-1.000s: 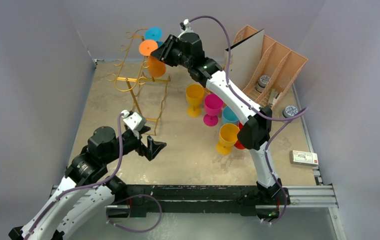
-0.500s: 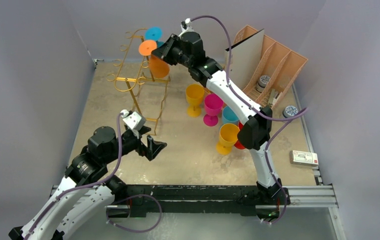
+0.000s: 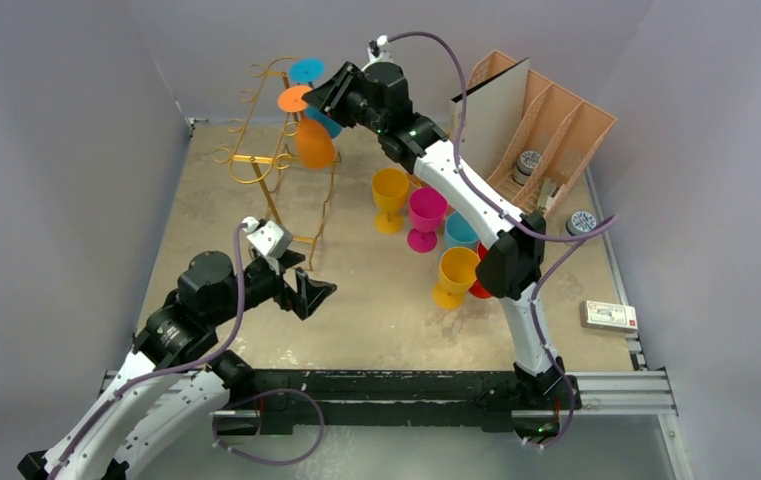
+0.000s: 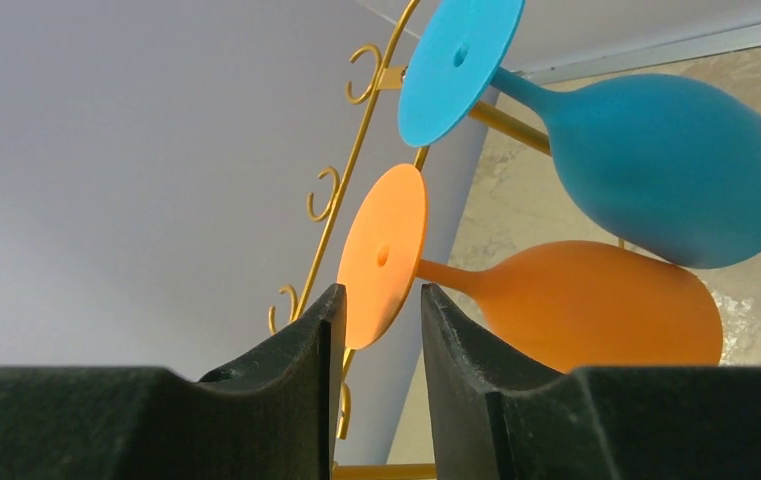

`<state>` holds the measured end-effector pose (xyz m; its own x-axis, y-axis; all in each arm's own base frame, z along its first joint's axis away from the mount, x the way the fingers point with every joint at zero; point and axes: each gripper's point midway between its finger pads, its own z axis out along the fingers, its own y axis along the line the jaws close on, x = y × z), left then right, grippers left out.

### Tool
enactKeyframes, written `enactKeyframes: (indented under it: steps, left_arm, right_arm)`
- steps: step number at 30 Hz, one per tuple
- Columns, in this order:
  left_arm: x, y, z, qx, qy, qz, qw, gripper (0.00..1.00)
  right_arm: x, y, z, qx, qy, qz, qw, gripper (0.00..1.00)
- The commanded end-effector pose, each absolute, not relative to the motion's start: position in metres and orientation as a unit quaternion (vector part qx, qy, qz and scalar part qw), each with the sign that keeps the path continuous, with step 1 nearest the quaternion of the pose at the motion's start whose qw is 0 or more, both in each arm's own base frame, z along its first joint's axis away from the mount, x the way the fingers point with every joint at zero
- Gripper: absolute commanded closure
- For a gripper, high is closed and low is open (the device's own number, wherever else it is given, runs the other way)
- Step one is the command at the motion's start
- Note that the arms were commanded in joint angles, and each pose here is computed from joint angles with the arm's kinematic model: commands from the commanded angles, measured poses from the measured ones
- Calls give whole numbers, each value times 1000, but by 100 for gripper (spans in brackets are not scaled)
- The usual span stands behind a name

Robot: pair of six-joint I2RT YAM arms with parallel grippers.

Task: Take the wine glass off the wine glass rack
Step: Pick up the wine glass from the wine rack.

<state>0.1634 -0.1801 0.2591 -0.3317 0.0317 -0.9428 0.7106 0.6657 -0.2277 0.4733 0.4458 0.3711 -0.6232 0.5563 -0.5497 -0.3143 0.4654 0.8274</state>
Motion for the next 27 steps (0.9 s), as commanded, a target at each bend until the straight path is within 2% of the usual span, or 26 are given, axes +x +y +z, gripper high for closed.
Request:
enactKeyframes:
  steps: [1, 4, 9, 18, 27]
  left_arm:
    - [167, -188, 266, 237, 741, -346, 524, 7]
    - [166, -190, 266, 240, 743, -349, 519, 7]
    - [164, -188, 270, 241, 740, -348, 523, 7]
    - [161, -183, 272, 240, 734, -346, 533, 7]
    - [161, -183, 272, 239, 736, -345, 531, 7]
  right_arm:
    - [488, 432, 402, 118, 711, 509, 471, 63]
    - [491, 435, 402, 118, 710, 510, 472, 64]
    - [492, 439, 402, 114, 707, 516, 469, 74]
    - [490, 442, 397, 114, 711, 522, 457, 72]
    - [486, 443, 401, 116, 710, 530, 449, 87]
